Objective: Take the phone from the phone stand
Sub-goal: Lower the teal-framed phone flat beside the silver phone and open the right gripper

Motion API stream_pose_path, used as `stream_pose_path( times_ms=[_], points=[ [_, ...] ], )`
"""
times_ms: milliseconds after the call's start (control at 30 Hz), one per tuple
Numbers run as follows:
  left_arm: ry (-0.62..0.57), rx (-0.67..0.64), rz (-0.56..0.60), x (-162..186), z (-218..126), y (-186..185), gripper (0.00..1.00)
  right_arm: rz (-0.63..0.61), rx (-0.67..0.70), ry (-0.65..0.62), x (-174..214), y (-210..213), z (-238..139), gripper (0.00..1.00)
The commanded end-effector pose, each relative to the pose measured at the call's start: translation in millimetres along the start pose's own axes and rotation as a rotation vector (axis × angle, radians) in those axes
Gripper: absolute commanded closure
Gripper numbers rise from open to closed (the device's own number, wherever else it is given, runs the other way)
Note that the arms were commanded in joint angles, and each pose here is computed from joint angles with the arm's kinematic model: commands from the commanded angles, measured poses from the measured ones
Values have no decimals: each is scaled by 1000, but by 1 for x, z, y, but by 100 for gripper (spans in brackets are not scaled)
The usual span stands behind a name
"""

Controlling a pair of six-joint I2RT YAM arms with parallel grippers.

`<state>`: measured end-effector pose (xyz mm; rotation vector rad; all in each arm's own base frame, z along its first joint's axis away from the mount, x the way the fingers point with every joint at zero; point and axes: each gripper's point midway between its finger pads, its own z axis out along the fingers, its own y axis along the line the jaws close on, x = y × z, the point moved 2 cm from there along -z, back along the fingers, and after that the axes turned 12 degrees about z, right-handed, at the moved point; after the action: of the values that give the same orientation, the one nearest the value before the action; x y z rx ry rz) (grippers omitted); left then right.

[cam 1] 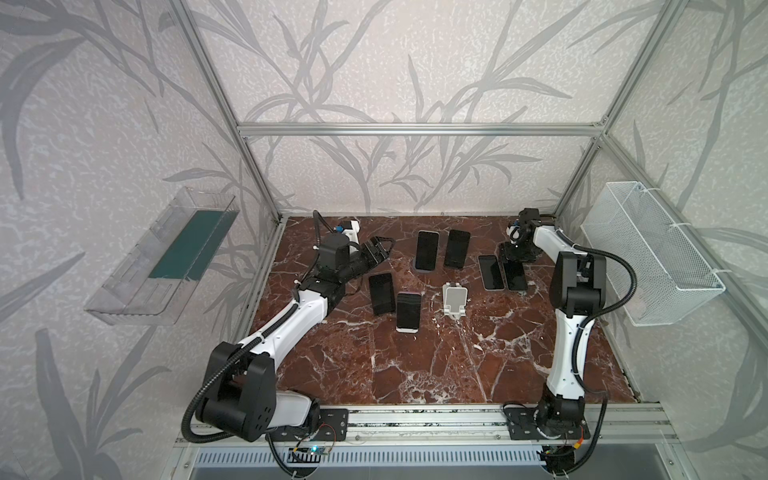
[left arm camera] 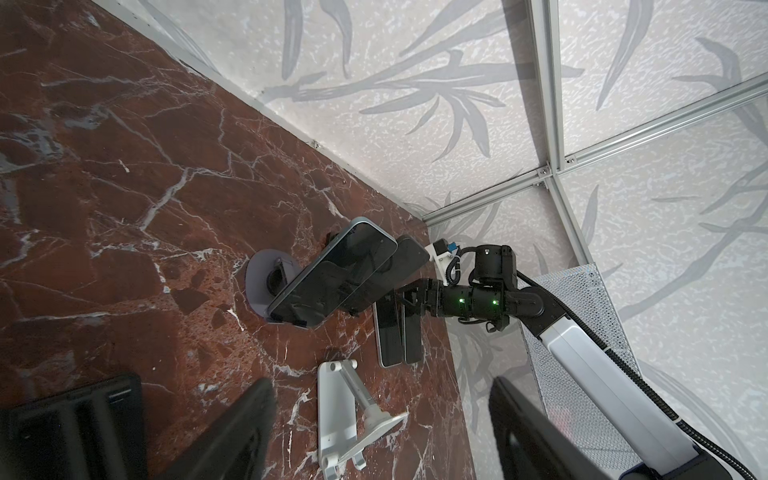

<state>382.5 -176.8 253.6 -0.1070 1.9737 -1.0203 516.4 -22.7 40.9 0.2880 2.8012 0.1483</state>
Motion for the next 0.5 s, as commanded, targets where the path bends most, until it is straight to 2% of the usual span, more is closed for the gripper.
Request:
stream_pose_path(
  times_ms=[0, 467],
  points=[
    [-33, 24, 29, -13, -2, -12, 18, -4, -17, 43, 7, 2, 11, 26],
    [-22, 21, 19, -10, 1, -9, 18, 22, -47, 80, 10, -1, 19, 21]
  ],
)
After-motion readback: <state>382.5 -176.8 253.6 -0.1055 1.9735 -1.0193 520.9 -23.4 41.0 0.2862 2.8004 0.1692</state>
